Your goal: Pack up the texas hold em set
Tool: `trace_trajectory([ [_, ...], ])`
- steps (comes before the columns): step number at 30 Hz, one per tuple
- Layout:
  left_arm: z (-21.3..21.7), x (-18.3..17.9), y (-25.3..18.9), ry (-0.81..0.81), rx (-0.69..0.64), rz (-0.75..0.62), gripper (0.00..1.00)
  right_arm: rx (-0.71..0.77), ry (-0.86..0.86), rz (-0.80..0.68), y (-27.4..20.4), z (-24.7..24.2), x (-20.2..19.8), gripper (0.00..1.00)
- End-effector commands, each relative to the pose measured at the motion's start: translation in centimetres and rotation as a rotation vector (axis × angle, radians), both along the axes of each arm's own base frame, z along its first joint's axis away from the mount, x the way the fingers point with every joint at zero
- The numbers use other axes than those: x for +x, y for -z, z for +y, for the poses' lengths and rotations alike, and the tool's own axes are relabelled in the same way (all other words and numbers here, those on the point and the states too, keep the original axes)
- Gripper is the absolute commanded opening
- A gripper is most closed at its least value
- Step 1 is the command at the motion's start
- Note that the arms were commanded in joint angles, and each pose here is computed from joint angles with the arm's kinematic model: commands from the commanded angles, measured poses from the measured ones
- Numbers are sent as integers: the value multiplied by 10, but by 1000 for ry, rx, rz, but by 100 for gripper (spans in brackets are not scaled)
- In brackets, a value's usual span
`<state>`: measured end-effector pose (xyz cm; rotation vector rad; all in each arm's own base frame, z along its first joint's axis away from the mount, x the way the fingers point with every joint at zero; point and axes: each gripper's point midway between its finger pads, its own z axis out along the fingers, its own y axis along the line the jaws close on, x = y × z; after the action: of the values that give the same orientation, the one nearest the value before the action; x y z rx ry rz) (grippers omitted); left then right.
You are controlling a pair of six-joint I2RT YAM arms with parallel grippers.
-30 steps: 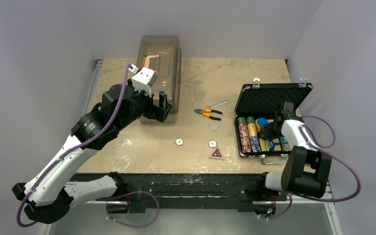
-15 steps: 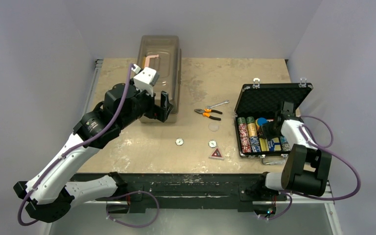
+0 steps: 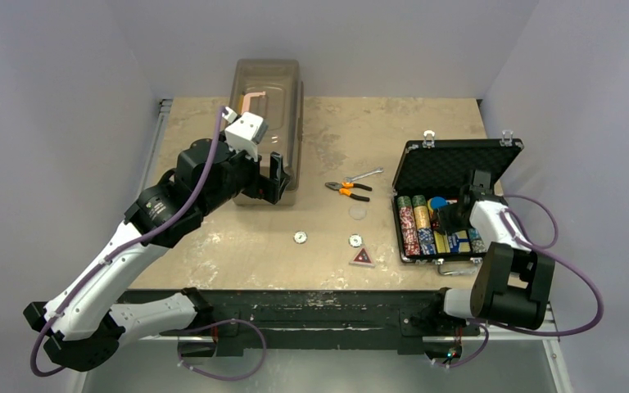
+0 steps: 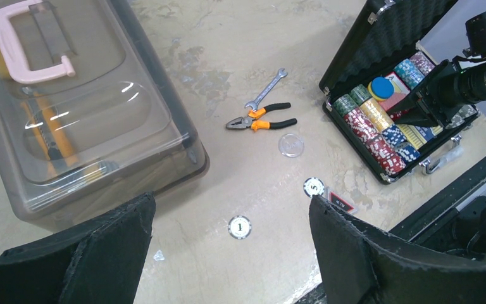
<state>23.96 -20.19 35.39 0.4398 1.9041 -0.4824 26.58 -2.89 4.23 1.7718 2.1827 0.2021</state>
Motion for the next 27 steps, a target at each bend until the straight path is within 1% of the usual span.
trace_trajectory([
  [1,-3,3,-6,9,-6,-31,88,-13,32,51,0,-2,-15,30],
  [6,-4,2,-6,12,-8,-29,88,-16,33,45,-3,-3,-15,29],
  [9,-4,2,-6,14,-8,-27,88,-30,-6,26,-8,-4,-11,32],
  [13,-5,3,-5,16,-7,-26,88,-136,-67,-24,-28,-18,-3,38],
  [16,-7,2,-4,24,-8,-17,88,-211,-148,-86,-49,-24,2,41],
  [19,-12,2,-1,38,-11,-2,88,-283,-245,-123,-65,-26,1,48],
  [21,-14,2,1,45,-14,10,88,-332,-356,-164,-77,-17,4,53],
  [22,-15,2,2,49,-16,14,88,-372,-379,-170,-84,-17,3,57],
  [24,-19,2,4,57,-17,26,88,-450,-482,-216,-100,1,6,64],
  [25,-20,2,5,61,-20,31,88,-488,-507,-237,-109,5,7,68],
  [27,-23,2,8,69,-21,43,88,-519,-596,-308,-123,27,8,75],
])
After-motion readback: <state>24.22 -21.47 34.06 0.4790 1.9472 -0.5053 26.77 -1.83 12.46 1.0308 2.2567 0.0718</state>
